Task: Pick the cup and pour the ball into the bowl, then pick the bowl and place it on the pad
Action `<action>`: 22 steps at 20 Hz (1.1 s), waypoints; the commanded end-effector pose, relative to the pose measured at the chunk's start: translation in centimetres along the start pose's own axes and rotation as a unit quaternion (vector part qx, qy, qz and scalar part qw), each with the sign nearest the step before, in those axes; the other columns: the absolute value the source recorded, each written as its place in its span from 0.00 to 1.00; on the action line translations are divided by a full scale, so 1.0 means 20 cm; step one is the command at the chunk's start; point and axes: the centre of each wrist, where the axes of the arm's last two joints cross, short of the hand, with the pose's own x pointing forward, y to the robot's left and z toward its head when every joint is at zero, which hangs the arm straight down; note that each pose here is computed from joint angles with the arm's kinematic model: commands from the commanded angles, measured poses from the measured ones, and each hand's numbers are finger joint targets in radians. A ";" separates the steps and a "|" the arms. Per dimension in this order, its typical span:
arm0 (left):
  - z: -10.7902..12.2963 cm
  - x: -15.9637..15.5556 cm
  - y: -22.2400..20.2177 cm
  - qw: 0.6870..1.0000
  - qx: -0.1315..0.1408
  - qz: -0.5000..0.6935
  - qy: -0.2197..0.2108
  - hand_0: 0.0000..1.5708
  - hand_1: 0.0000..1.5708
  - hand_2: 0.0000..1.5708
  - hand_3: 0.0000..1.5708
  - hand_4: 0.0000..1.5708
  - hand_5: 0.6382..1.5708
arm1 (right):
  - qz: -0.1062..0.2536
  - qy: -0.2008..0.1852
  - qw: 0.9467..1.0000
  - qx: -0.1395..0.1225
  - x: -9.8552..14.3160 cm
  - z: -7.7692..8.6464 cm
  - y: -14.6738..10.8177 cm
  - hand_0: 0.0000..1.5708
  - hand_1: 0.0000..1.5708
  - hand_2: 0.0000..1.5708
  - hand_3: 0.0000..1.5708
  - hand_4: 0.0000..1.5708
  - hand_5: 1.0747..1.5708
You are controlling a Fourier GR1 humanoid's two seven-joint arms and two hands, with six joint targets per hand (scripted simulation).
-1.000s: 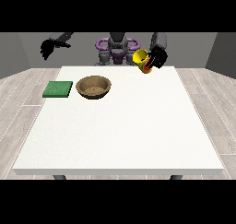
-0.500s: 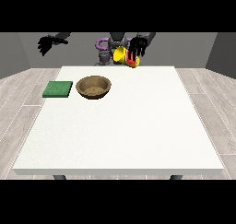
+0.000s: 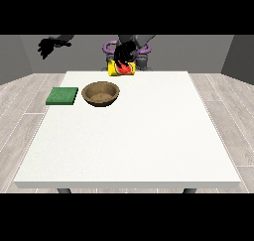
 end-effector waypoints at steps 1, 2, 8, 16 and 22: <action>0.00 0.12 0.03 0.987 0.014 -0.149 -0.054 0.97 0.97 1.00 1.00 0.96 0.63 | -0.008 -0.008 1.000 -0.006 0.01 -0.05 0.02 0.00 0.00 0.00 0.00 0.00 1.00; 0.03 0.14 -0.02 0.983 0.008 -0.172 -0.063 0.97 0.97 1.00 1.00 0.96 0.64 | -0.012 -0.009 1.000 0.005 -0.05 -0.01 0.06 0.00 0.00 0.00 0.00 0.00 1.00; 0.01 0.23 0.06 0.970 -0.009 -0.222 -0.104 0.92 0.92 1.00 1.00 0.97 0.53 | 0.001 0.019 1.000 -0.021 -0.02 0.02 -0.04 0.00 0.00 0.00 0.00 0.00 1.00; -0.02 0.03 0.12 0.997 0.023 0.058 0.038 0.95 0.95 1.00 1.00 1.00 0.49 | -0.013 0.045 0.998 -0.053 -0.06 0.03 0.01 0.00 0.00 0.00 0.00 0.07 0.99; 0.05 -0.07 0.05 0.909 0.053 0.370 0.185 0.65 0.65 0.80 0.60 0.89 0.71 | -0.016 0.040 0.995 -0.084 -0.06 0.04 0.00 0.00 0.00 0.00 0.00 0.14 0.99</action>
